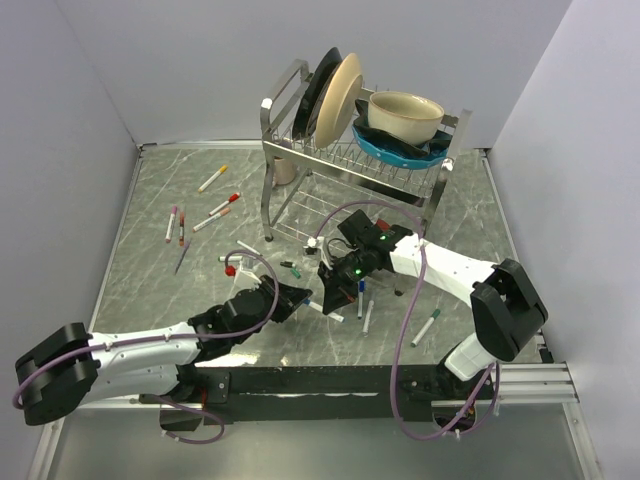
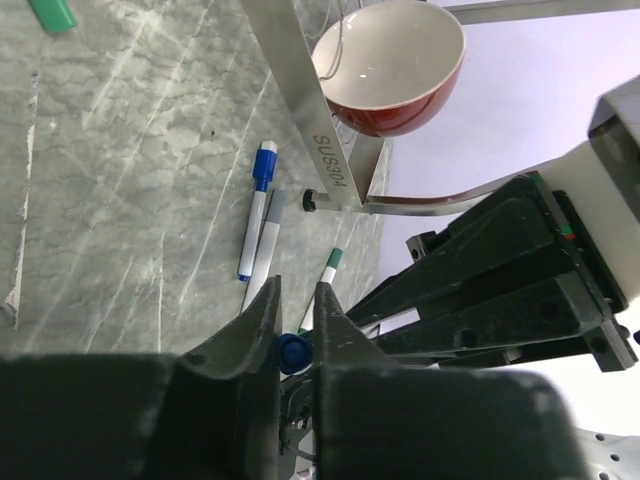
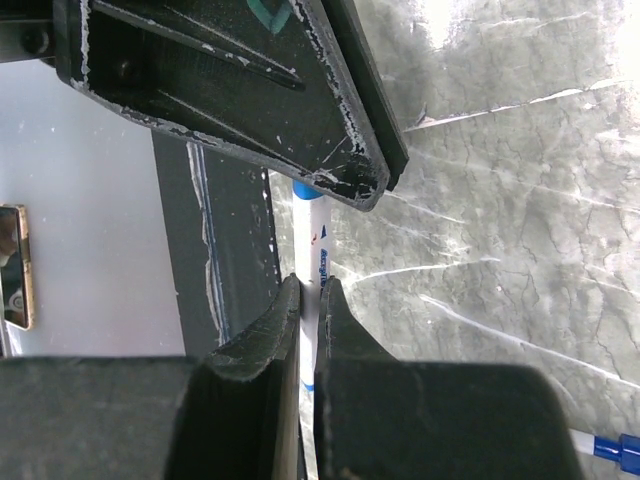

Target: Open the pen caps

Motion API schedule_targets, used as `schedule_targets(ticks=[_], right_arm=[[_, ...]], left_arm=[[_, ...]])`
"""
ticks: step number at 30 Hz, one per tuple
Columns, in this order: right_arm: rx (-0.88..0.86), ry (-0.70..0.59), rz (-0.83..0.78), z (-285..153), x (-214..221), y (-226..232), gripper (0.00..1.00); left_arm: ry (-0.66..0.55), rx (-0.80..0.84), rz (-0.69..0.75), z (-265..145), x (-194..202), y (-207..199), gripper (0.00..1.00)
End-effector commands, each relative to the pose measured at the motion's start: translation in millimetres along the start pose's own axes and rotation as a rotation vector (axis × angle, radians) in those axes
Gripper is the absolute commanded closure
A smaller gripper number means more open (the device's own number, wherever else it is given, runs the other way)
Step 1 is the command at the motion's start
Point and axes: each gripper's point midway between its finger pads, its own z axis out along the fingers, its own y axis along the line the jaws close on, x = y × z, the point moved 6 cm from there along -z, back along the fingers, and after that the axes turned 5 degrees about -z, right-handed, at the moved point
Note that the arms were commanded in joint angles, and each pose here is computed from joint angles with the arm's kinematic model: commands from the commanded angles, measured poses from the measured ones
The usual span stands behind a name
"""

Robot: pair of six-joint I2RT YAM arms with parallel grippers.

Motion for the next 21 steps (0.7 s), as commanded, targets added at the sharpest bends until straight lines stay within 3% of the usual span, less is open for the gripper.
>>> schedule_targets(ticks=[1, 2, 6, 9, 11, 13, 14, 15, 16, 20, 21], right_arm=[[0.016, -0.031, -0.013, -2.2, -12.1, -5.6, 1.00], [0.013, -0.029, -0.012, -1.5, -12.0, -5.4, 1.00], [-0.016, -0.020, -0.008, 0.8, -9.4, -4.5, 0.53], [-0.027, -0.018, -0.008, 2.7, -8.3, -3.9, 0.42], [-0.033, -0.012, -0.002, 5.0, -7.3, -3.7, 0.41], [-0.043, -0.013, -0.006, 5.8, -8.1, -1.7, 0.46], [-0.049, -0.011, -0.007, 5.9, -8.3, -0.8, 0.56], [-0.063, -0.013, -0.012, 6.0, -8.5, 1.1, 0.89], [-0.067, -0.011, -0.016, 6.1, -9.1, 2.2, 1.00], [-0.062, 0.001, -0.026, 6.9, -8.6, 6.7, 1.00], [-0.056, 0.001, -0.019, 7.5, -8.7, 6.3, 1.00]], left_arm=[[0.022, 0.073, 0.008, -0.1, 5.2, -24.2, 0.99], [0.019, 0.079, 0.008, -0.2, 4.4, -24.5, 0.99], [0.011, 0.117, -0.028, -4.8, 1.6, -25.4, 0.99], [0.011, 0.153, -0.051, -8.9, 0.0, -27.5, 0.99], [0.009, 0.174, -0.055, -10.9, -1.2, -30.7, 0.99], [0.007, 0.187, -0.060, -12.5, -1.8, -33.0, 0.99], [-0.002, 0.180, -0.059, -12.2, -2.9, -31.7, 0.99], [-0.011, 0.181, -0.062, -13.0, -4.4, -33.1, 0.99], [-0.028, 0.141, -0.060, -12.0, -6.6, -26.8, 0.99], [-0.210, 0.049, -0.090, -16.1, -51.6, -14.6, 0.99], [-0.299, 0.069, -0.121, -22.5, -80.9, -17.0, 0.99]])
